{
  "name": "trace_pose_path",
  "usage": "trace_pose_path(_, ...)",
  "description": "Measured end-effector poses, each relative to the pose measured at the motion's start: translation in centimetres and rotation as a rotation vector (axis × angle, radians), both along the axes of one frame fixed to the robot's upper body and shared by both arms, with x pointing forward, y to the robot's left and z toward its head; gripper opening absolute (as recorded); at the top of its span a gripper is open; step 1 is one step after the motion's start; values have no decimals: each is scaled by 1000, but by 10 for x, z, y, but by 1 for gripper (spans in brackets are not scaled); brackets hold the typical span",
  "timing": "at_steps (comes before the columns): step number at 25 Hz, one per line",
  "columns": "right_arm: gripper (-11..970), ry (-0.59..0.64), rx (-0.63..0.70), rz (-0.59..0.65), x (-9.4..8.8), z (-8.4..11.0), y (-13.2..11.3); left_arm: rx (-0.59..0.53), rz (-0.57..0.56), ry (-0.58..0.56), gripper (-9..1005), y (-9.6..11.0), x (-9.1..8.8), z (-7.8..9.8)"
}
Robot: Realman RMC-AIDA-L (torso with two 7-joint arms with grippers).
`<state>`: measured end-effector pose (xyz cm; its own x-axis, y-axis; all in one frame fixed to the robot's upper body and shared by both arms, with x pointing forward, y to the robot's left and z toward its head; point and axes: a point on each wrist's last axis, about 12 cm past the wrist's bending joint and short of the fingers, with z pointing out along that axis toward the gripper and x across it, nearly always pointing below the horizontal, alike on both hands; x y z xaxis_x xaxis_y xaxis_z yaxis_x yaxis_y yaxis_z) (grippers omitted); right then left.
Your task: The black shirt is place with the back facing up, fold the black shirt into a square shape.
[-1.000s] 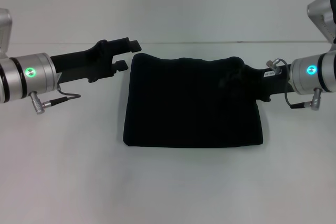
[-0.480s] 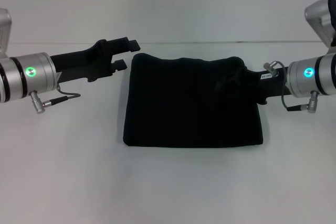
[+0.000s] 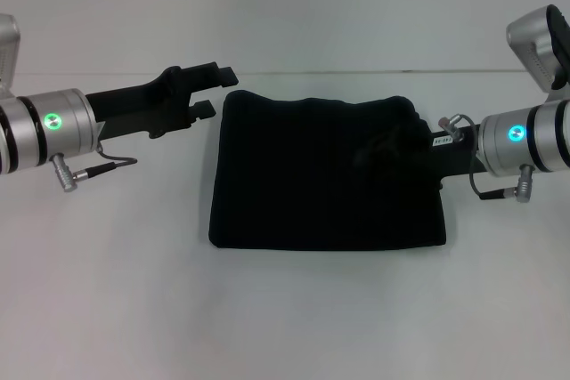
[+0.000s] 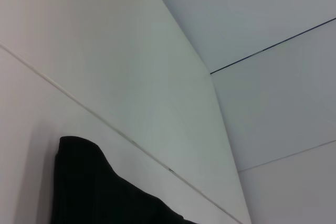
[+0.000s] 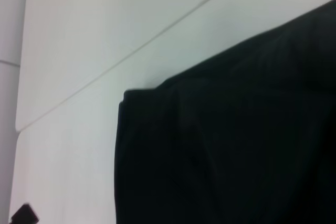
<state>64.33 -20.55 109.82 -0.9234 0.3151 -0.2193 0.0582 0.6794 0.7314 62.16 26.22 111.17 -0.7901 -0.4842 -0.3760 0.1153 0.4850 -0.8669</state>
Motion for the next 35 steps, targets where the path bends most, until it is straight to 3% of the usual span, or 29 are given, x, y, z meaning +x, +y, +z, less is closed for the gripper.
trace_pose_path(10, 384, -71, -53, -90, 11, -2, -4, -4, 6, -4, 733, -1, 1, 1)
trace_pose_path(18, 382, -96, -75, -50, 12, 0, -5, 0, 9, -4, 733, -1, 2, 1)
trace_pose_path(29, 19, -128, -101, -46, 15, 2, -12, 1, 10, -3, 733, -1, 2, 0)
trace_pose_path(35, 47, -211, -168, -17, 23, 12, -24, -1, 12, 1, 733, 1, 0, -1)
